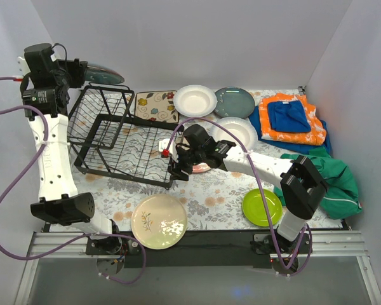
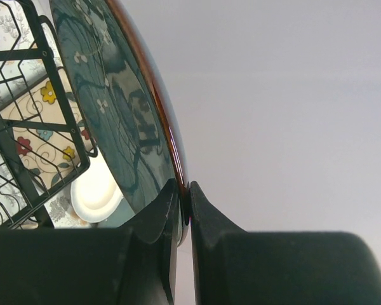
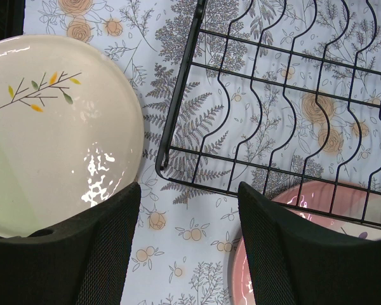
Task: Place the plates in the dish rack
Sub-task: Move the dish rack, then insert the plate into the dish rack
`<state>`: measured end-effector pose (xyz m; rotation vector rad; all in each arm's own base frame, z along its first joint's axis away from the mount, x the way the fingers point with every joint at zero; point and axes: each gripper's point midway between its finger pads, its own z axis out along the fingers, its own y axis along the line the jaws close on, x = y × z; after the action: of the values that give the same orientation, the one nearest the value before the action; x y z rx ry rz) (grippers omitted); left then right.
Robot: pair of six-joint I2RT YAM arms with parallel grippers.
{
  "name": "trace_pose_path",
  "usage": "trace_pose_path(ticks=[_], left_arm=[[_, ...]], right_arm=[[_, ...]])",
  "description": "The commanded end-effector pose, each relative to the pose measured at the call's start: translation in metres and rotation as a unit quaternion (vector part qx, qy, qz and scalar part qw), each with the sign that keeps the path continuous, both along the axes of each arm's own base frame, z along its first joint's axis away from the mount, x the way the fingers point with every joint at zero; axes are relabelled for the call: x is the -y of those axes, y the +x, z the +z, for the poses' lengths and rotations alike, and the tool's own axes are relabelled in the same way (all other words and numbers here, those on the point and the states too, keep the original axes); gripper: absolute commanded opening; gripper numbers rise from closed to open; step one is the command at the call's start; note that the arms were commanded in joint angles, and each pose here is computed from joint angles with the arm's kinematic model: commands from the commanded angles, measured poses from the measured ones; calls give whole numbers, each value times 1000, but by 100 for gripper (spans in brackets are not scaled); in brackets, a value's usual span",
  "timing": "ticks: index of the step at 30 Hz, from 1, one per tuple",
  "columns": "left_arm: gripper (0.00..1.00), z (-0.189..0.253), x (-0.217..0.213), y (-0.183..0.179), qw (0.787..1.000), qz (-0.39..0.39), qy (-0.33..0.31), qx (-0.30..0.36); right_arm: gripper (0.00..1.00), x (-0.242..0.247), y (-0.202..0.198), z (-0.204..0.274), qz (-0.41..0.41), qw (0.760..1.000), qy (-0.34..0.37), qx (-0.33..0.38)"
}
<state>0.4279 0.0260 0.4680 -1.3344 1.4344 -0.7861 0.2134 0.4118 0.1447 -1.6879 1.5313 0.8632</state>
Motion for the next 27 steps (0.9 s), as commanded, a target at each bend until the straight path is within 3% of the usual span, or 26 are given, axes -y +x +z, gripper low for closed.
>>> trace_pose_path(ticks=[1,16,27], left_arm=[[0,115,6,-40,963,35,-196,183],[0,102,4,-60,964,55,-198,169],[0,86,5,-46,968,51,-198,149]], right_arm=[[68,-1,1,14,3,1000,20,4],[68,-3,0,14,5,1000,21,5],[68,0,2,11,0,1000,17,5]])
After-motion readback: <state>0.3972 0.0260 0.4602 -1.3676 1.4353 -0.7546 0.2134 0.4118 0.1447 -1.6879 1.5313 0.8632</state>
